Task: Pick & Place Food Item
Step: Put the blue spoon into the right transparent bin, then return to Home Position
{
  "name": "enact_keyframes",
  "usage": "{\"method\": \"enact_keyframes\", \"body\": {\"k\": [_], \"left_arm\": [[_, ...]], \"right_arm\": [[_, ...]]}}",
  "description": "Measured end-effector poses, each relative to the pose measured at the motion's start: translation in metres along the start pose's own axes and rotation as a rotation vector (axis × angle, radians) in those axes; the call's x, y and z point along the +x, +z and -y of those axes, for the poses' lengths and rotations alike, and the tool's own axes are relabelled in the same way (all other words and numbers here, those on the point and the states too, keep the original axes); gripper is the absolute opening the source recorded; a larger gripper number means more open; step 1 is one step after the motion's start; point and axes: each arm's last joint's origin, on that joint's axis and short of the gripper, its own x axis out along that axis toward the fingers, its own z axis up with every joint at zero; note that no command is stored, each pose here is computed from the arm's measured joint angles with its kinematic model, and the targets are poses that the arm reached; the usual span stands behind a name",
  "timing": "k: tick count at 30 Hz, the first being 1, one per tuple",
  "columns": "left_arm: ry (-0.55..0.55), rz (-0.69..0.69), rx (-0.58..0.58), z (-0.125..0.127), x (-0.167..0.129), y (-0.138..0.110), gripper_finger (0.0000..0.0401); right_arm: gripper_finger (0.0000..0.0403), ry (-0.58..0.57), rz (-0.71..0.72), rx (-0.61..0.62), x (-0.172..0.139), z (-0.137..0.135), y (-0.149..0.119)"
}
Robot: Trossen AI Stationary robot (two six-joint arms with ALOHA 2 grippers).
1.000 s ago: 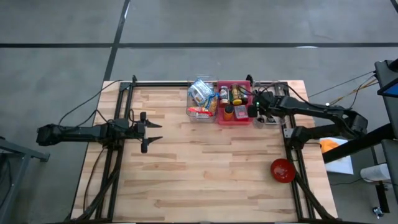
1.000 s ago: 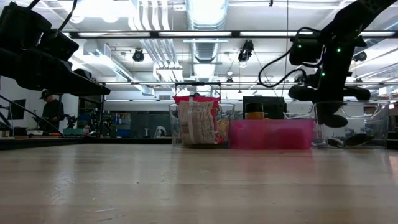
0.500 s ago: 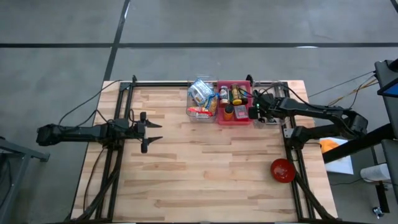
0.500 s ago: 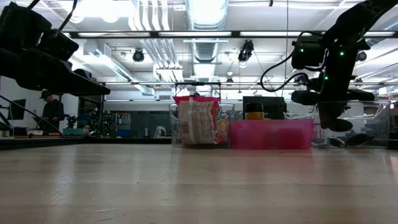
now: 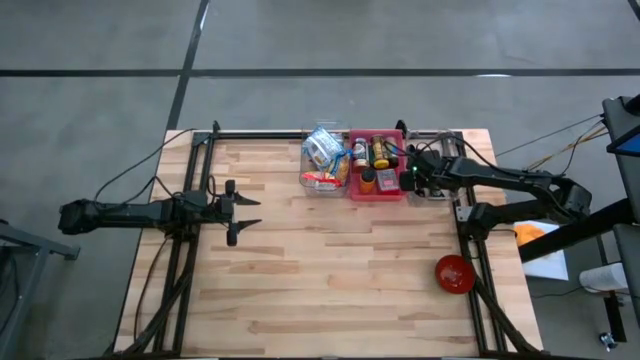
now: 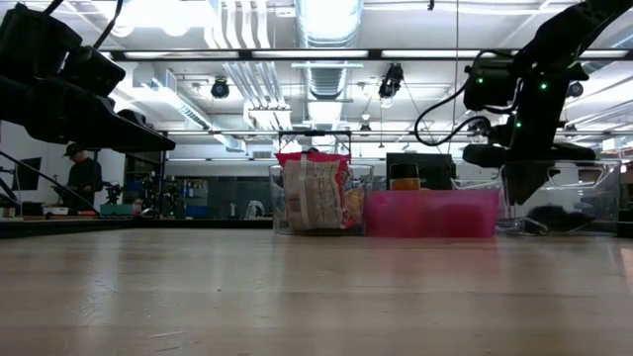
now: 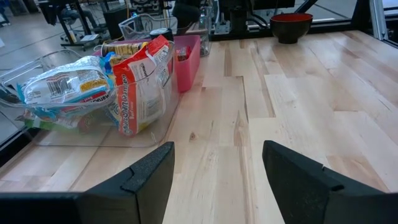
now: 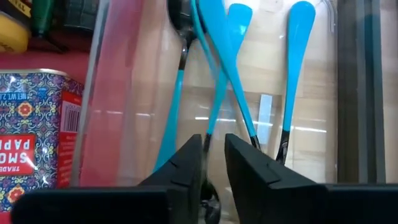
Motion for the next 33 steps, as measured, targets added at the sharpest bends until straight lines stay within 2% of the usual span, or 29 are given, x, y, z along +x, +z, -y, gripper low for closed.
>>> {"method": "enact_keyframes", "body": {"k": [4, 24, 33], "left_arm": [[0.0, 0.0, 0.0, 0.0, 0.0, 0.0, 0.0244], [0.0, 0.0, 0.003, 0.0, 0.0, 0.0, 0.0244], [0.0, 0.0, 0.002, 0.0, 0.0, 0.0, 0.0244]], "right_arm": [[0.0082, -0.001, 0.002, 0.007, 0.0, 0.001, 0.001], [0.0083, -0.004, -0.002, -0.01, -0.001, 0.001, 0.001], [0.0083, 0.015, 0.012, -0.05, -0.021, -0.007, 0.019]]}}
